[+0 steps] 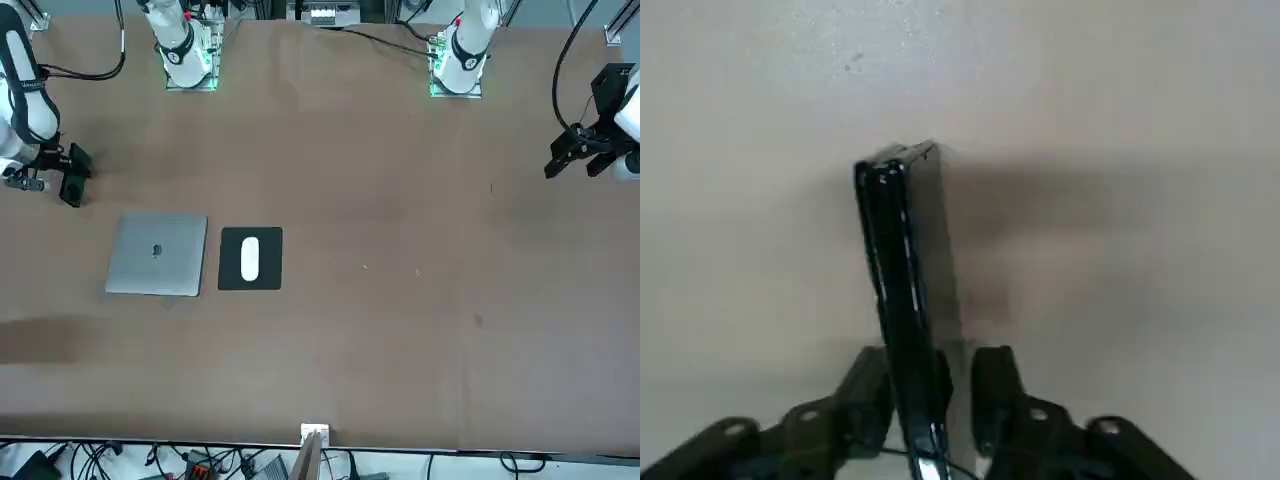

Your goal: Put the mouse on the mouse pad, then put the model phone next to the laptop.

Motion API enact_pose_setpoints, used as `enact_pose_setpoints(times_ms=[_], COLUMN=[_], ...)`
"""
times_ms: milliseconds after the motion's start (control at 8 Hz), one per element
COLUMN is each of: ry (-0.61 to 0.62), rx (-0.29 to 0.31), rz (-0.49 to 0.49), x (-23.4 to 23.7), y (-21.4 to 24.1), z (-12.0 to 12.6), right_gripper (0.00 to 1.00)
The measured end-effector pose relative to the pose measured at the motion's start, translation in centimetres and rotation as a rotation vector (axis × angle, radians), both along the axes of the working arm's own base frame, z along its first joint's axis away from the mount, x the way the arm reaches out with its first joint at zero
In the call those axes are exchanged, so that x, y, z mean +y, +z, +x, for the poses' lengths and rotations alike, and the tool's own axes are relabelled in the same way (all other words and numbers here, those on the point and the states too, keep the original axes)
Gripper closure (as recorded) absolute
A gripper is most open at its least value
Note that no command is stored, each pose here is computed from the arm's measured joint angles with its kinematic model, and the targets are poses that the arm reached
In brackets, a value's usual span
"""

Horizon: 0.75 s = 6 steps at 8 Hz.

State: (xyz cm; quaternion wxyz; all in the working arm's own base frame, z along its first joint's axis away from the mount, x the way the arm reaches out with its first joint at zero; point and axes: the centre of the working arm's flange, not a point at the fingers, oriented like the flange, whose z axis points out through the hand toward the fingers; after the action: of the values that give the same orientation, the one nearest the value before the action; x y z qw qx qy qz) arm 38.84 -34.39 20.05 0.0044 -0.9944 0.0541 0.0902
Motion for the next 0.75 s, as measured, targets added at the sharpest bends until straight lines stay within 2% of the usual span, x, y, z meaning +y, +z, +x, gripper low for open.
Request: enact_pose_setpoints(times_ms=[125, 250, 500, 750], ry=[0.001, 0.005, 0.036, 0.078], rx=[-0.003, -0.004, 0.011, 0.016], rz=[-0.002, -0.002, 0.014, 0.108], x=[-0.1, 0.0, 0.7, 4.1], y=[0.2, 0.3, 1.8, 6.2], z=[0.1, 0.3, 2.2, 8.8], right_gripper=[0.75, 0.84, 0.84, 0.84])
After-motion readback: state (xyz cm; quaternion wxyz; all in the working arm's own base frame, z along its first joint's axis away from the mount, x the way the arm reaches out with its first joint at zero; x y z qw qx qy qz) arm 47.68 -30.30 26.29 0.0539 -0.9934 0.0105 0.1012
